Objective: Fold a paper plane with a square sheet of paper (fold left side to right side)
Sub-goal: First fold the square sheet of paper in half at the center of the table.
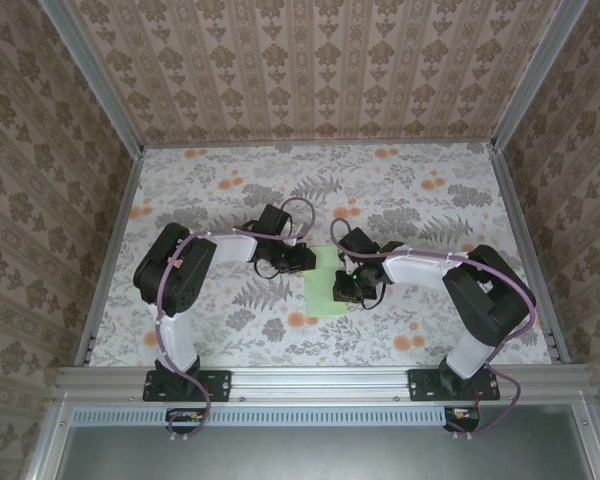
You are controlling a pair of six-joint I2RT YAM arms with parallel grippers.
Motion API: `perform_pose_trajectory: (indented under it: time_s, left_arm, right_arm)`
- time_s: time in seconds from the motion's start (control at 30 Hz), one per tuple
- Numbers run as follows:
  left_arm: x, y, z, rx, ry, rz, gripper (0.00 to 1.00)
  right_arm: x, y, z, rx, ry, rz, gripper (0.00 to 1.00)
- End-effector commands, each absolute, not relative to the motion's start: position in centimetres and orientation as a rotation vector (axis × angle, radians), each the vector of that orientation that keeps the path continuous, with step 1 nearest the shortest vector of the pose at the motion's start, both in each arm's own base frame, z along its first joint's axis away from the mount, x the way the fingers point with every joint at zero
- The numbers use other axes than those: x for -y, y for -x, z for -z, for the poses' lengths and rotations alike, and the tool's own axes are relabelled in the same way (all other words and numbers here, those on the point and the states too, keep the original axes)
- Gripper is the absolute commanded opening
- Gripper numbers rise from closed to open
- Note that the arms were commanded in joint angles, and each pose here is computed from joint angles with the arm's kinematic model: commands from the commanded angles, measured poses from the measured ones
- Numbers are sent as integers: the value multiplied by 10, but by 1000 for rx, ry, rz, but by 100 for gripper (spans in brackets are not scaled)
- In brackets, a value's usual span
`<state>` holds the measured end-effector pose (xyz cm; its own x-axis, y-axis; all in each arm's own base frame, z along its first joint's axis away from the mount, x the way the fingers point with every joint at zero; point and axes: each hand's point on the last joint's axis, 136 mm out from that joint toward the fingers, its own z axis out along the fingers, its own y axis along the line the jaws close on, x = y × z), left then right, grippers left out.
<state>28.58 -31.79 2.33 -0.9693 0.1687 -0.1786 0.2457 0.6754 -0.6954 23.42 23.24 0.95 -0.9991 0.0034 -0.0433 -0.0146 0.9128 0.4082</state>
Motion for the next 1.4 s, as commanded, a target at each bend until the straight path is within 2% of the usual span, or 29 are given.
perform_pose_trajectory:
  time_s: [0.0, 1.2, 1.37]
  left_arm:
    - [296, -315, -3, -2787, -306, 1002, 18]
    - [296, -392, -7, -2733, -247, 1012, 20]
    - [284, -404, -18, -2709, -216, 1011, 21]
  right_arm:
    - [-186, -204, 23, -3191, -37, -308, 13]
    - [-187, -202, 21, -3180, -62, -336, 13]
    - [-197, -207, 19, -3149, -98, -421, 14]
